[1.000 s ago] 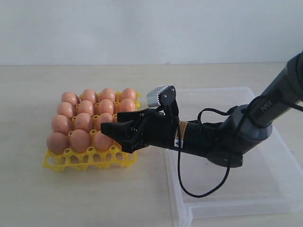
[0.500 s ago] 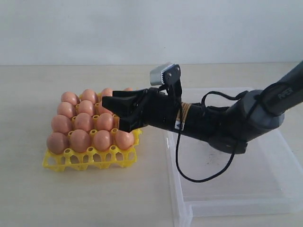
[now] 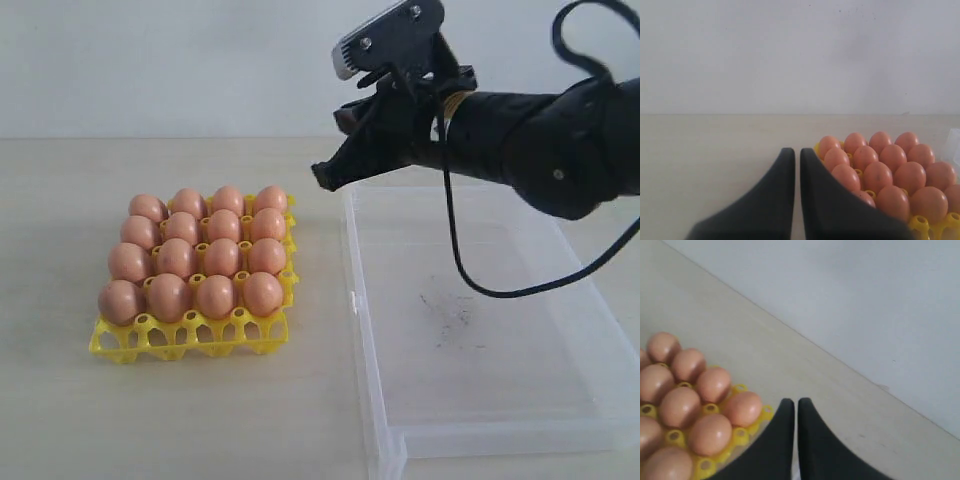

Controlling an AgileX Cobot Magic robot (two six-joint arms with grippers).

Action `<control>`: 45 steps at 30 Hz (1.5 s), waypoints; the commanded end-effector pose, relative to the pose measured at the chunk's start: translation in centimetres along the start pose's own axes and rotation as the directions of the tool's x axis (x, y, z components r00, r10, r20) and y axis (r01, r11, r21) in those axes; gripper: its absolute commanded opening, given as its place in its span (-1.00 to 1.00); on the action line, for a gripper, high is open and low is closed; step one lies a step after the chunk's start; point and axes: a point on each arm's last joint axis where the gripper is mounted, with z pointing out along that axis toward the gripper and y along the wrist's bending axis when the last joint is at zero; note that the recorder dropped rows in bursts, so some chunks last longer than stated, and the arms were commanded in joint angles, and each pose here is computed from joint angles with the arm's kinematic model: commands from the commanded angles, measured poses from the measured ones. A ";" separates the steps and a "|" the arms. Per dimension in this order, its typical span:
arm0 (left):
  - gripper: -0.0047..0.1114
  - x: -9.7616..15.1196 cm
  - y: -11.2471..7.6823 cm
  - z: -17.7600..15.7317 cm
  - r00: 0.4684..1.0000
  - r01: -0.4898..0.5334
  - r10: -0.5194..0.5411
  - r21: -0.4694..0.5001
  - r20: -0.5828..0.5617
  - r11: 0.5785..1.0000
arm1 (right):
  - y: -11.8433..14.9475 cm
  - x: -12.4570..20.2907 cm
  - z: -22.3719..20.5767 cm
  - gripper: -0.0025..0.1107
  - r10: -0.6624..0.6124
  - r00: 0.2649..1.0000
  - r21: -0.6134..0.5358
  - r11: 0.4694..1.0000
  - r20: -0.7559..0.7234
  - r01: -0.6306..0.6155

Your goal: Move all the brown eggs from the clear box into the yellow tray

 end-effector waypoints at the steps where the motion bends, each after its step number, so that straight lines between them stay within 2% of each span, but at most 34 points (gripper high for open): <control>1: -0.85 0.0 0.0 0.0 1.000 0.005 -0.005 -0.005 0.013 1.000 | -1.0 -1.6 -2.5 -0.96 0.037 0.998 0.058 0.998 -0.050 -0.034; 3: -0.85 0.0 0.0 0.0 1.000 0.005 -0.005 -0.005 0.013 1.000 | -1.1 -2.5 -3.8 -0.96 0.066 0.997 0.051 0.997 -0.051 -0.063; 7: -0.85 0.0 0.0 0.0 1.000 0.005 -0.005 -0.005 0.013 1.000 | -0.6 -2.4 -5.4 -0.96 0.134 0.976 -0.004 0.991 -0.170 -0.137; 26: -0.85 0.0 0.0 0.0 1.000 0.005 -0.005 -0.005 0.013 1.000 | -0.7 -3.0 -6.2 -0.96 0.088 0.985 -0.011 0.996 -0.149 -0.091; 28: -0.85 0.0 0.0 0.0 1.000 0.005 -0.005 -0.005 0.013 1.000 | -1.0 -4.3 -7.9 -0.96 0.111 0.989 -0.003 0.994 -0.099 -0.112; 30: -0.85 0.0 0.0 0.0 1.000 0.005 -0.005 -0.005 0.013 1.000 | -1.3 -5.8 -9.9 -0.96 0.195 0.981 0.012 0.981 -0.015 -0.195; 34: -0.85 0.0 0.0 0.0 1.000 0.005 -0.005 -0.005 0.013 1.000 | -1.8 -6.6 -13.9 -0.96 0.188 0.956 0.079 0.974 0.227 -0.211; 38: -0.85 0.0 0.0 0.0 1.000 0.005 -0.005 -0.005 0.013 1.000 | -1.2 -3.7 -17.8 -0.96 0.157 0.937 0.115 0.973 0.311 -0.201; 42: -0.85 0.0 0.0 0.0 1.000 0.005 -0.005 -0.005 0.013 1.000 | -0.5 1.8 -21.2 -0.96 0.197 0.922 0.159 0.952 0.334 -0.261; 45: -0.85 0.0 0.0 0.0 1.000 0.005 -0.005 -0.005 0.013 1.000 | -0.1 5.9 -23.7 -0.96 0.199 0.887 0.217 0.926 0.417 -0.309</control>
